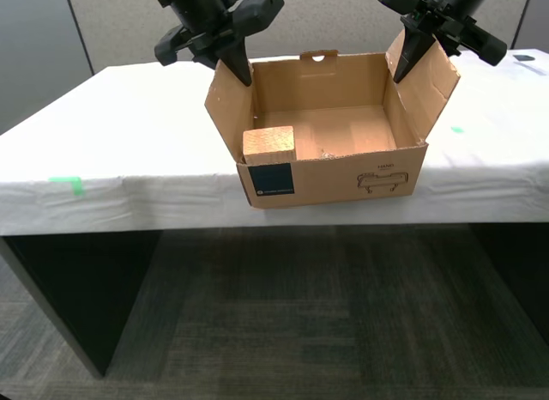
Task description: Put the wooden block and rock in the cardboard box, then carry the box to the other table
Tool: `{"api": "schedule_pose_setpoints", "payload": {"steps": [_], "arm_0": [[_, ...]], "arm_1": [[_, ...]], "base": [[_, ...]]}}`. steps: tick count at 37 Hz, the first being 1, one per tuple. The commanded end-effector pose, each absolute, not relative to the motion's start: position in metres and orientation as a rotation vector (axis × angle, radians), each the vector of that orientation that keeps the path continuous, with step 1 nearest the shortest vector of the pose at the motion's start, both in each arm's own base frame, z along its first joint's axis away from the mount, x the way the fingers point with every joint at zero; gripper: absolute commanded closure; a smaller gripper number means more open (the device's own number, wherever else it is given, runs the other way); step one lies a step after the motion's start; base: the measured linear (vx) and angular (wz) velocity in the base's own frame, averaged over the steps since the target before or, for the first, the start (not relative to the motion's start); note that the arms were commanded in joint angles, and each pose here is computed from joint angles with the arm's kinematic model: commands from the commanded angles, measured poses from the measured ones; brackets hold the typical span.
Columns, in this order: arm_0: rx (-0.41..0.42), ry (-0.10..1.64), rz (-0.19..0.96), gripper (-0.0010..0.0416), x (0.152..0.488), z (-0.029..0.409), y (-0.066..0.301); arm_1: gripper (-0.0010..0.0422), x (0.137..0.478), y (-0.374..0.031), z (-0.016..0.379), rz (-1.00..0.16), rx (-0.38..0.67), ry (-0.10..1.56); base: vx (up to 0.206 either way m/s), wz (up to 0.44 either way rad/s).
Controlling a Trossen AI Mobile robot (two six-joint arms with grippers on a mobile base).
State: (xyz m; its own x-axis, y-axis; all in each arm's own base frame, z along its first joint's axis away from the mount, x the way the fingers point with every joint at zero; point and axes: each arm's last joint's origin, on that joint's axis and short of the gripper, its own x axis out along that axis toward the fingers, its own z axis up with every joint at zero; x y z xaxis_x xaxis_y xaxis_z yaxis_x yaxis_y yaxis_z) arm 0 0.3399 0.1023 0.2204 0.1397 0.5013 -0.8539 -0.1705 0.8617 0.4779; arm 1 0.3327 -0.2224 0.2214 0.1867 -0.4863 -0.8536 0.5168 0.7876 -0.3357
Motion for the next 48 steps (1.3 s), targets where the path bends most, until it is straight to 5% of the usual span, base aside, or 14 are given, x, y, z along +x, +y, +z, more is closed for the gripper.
{"api": "schedule_pose_setpoints", "payload": {"steps": [1,13,48], "arm_0": [[0.321,1.335,0.555,0.0406,0.3405,0.2220,0.1062],[0.284,1.304,0.530,0.0406,0.3432,0.2219,0.1062],[0.242,1.347,0.558,0.0406,0.3376,0.2204,0.1062]], "arm_1": [[0.0413,0.3307,-0.2272,0.2243,-0.766,-0.022,1.192],[0.0413,0.3309,-0.2272,0.2245,-0.729,-0.072,1.216],[0.0413,0.3276,-0.2298,0.2240,-0.775,-0.008,1.203]], "base": [[0.101,-0.210],[0.084,-0.102],[0.150,-0.039]]}}
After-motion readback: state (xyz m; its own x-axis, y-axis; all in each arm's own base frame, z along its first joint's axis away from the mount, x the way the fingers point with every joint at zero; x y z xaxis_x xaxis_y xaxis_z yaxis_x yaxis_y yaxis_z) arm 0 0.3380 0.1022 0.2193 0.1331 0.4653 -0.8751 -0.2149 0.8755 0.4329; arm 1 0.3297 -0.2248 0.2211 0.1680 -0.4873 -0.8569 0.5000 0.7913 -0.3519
